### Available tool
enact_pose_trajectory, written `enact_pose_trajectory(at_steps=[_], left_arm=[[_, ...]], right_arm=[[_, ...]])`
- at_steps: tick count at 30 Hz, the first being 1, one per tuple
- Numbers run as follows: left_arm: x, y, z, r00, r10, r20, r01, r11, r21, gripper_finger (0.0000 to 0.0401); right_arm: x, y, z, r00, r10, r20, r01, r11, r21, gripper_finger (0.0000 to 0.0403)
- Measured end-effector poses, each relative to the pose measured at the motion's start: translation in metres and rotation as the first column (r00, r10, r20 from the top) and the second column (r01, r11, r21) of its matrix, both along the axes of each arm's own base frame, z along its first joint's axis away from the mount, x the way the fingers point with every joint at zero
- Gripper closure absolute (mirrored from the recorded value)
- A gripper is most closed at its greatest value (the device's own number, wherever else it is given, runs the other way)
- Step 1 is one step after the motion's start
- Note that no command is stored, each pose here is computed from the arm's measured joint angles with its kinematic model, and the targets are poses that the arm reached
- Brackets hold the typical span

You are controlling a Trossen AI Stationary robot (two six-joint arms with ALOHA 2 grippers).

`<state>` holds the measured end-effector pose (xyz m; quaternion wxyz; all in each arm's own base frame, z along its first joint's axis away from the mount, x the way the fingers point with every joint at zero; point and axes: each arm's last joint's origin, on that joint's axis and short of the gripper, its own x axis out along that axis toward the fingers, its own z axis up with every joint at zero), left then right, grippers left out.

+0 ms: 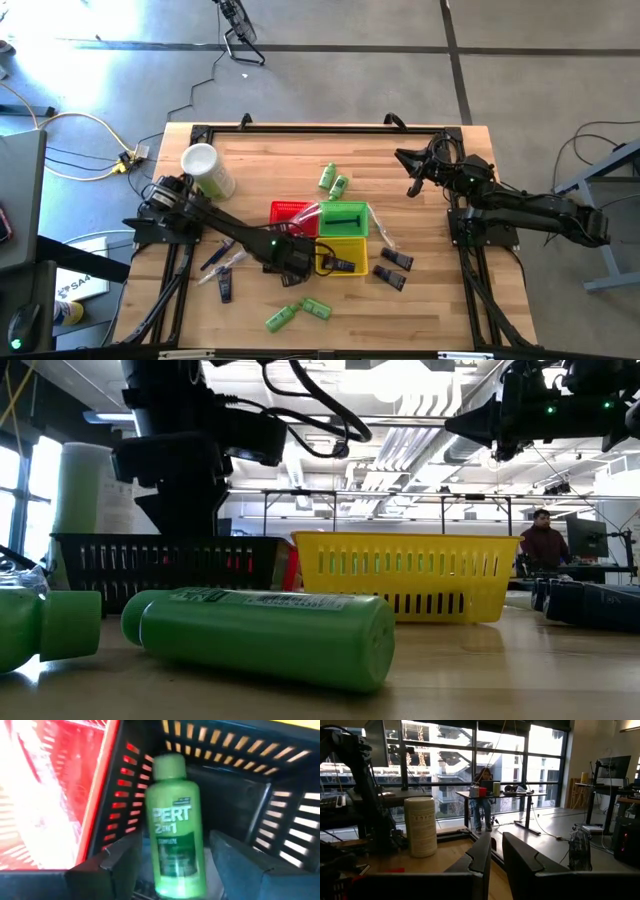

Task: Pick & Place Travel size toiletries
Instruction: Put the green shampoo bottle into the black bin, then put the dark blue shaving cream into the yellow bin

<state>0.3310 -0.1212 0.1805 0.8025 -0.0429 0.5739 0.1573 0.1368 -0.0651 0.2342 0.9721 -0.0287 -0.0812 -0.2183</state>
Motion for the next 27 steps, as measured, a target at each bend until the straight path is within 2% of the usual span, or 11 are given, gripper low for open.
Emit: enact_pose_trajectory(at_steps=[5, 10, 14, 20, 23, 27], left_arm=[[0.001, 0.003, 0.000, 1.000, -0.018, -0.014, 0.018, 0.999, -0.026, 0.0169], [-0.001, 0.003, 0.008, 1.000, -0.029, 0.006, 0.029, 0.999, -0.034, 0.0201], [0.002, 0.002, 0.023, 0.998, -0.039, 0.043, 0.041, 0.998, -0.045, 0.0232], [0.016, -0.003, 0.057, 0.985, -0.113, 0.132, 0.119, 0.992, -0.040, 0.0260], [0.025, -0.005, 0.082, 0.966, -0.140, 0.219, 0.141, 0.990, 0.007, 0.0269], [0.034, -0.005, 0.110, 0.933, -0.182, 0.310, 0.148, 0.981, 0.128, 0.0278]], right_arm=[[0.000, 0.000, 0.000, 1.000, -0.001, -0.001, 0.001, 1.000, 0.000, 0.0363], [0.000, 0.000, 0.000, 1.000, -0.001, -0.001, 0.001, 1.000, -0.001, 0.0363], [0.000, 0.000, 0.000, 1.000, -0.002, -0.001, 0.002, 1.000, -0.001, 0.0363], [0.000, 0.000, 0.000, 1.000, -0.002, -0.002, 0.002, 1.000, -0.002, 0.0363], [0.000, 0.000, 0.000, 1.000, -0.002, -0.002, 0.002, 1.000, -0.002, 0.0363], [0.000, 0.000, 0.000, 1.000, -0.002, -0.002, 0.002, 1.000, -0.002, 0.0363]])
